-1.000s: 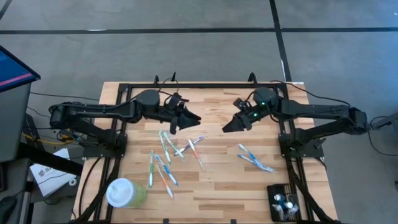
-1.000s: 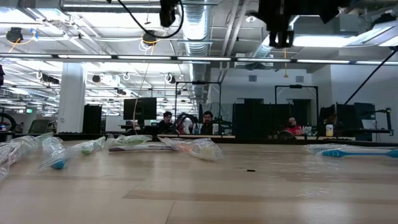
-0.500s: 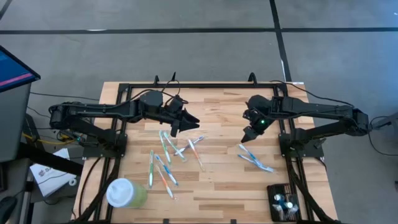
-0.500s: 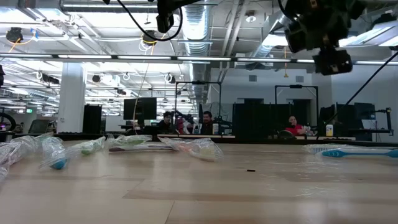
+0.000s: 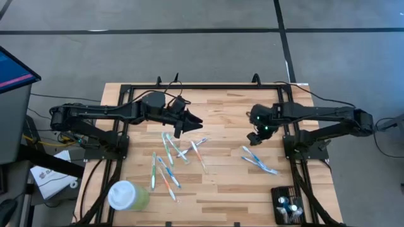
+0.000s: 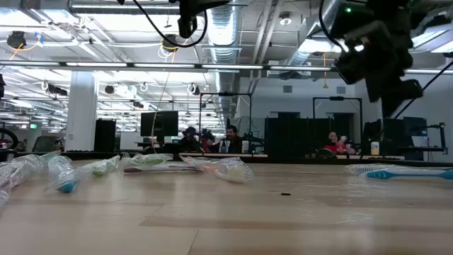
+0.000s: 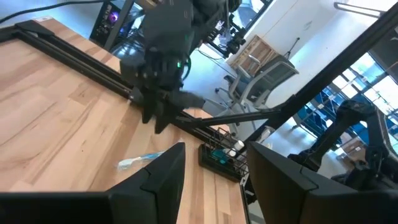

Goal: Pick & Place toothbrushing station
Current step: Put the top blue toothbrush into the black organizer

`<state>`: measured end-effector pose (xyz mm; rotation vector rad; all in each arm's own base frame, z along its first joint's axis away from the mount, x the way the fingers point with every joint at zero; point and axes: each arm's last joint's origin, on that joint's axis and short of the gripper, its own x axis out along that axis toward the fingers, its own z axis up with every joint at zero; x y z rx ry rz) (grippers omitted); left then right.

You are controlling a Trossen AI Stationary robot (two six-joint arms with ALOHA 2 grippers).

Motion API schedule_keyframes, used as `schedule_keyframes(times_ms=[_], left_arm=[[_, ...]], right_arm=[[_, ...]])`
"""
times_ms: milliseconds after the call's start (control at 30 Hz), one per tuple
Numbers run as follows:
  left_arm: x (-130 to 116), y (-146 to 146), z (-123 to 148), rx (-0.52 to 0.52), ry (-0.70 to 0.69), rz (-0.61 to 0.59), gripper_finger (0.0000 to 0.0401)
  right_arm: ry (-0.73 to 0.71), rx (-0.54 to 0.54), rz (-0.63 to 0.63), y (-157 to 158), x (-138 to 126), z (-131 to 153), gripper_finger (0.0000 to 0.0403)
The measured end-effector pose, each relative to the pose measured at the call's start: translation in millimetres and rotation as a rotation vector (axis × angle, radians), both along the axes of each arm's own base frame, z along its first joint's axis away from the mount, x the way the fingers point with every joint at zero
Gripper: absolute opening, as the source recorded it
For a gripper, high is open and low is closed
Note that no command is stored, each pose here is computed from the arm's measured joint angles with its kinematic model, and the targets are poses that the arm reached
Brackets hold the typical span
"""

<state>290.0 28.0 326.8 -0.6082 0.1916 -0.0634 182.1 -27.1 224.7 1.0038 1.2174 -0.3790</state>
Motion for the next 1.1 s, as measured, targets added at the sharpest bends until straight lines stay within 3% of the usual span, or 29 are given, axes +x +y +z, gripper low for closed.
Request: schedule_keyframes(times_ms=[200,433,667,1100], left_arm=[[0,0,0,-0.001,0.0,0.006,0.0168],[0,1,0,0.003,0.0,0.023,0.0168],[0,1,0,0.004,0.0,0.026,0.0168],[0,1,0,0.005,0.0,0.026,0.0168]], right_arm=[[0.028,-0.034,-0.008,10,-3,-24,0.0221],[0.044,-0.191,0.01,17,-4,-34,0.0221],[-0.006,-0.189,0.095,34,-3,-42,0.0221],[0.036,-0.18,0.083,38,5,-52,0.0221]])
